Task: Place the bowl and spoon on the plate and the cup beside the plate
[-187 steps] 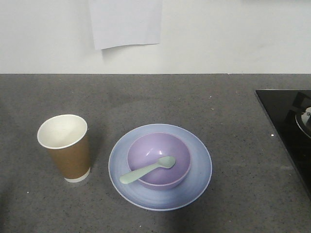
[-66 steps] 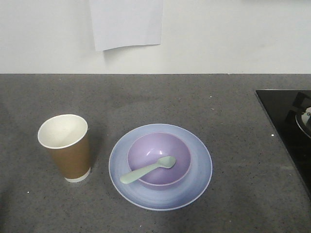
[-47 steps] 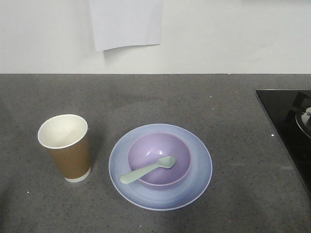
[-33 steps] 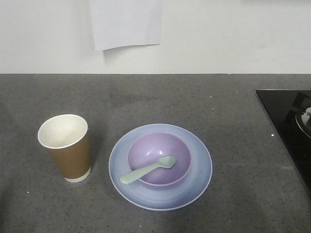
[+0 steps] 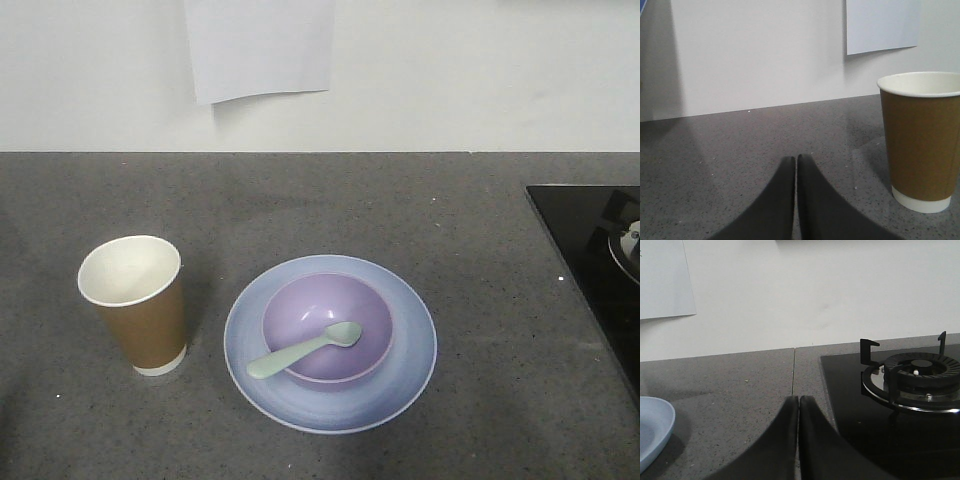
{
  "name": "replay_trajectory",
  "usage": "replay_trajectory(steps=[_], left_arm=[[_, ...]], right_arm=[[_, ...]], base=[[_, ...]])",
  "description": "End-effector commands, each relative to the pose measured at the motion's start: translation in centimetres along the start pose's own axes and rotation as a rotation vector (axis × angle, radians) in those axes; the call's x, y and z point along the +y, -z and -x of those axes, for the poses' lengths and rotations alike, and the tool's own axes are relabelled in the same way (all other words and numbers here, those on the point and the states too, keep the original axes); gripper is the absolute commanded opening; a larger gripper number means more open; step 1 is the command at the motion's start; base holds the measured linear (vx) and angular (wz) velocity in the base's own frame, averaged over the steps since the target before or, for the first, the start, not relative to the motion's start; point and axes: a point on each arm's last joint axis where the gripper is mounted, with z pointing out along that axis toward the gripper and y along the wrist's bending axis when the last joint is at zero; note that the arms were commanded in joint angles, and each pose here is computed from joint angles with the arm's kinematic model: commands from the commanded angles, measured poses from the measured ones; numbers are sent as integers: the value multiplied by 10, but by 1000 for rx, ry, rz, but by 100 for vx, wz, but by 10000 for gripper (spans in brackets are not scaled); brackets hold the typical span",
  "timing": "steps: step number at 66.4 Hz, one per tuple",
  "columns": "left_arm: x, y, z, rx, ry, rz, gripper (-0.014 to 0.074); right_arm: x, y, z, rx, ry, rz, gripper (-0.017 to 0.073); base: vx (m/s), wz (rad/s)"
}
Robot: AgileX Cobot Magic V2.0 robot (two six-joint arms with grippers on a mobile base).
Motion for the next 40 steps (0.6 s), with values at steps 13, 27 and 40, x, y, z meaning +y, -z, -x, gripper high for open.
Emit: replay_trajectory(steps=[13,27,40], left_arm=[[0,0,-3,-53,18,6,-6],[0,0,-3,-53,18,6,-6],[0,0,-3,-53,18,6,-6]], right_arm=[[0,1,2,-73,3,0,-5],[0,1,2,-73,3,0,-5],[0,1,2,-75,3,0,-5]], base=[[0,0],[0,0],[0,0]])
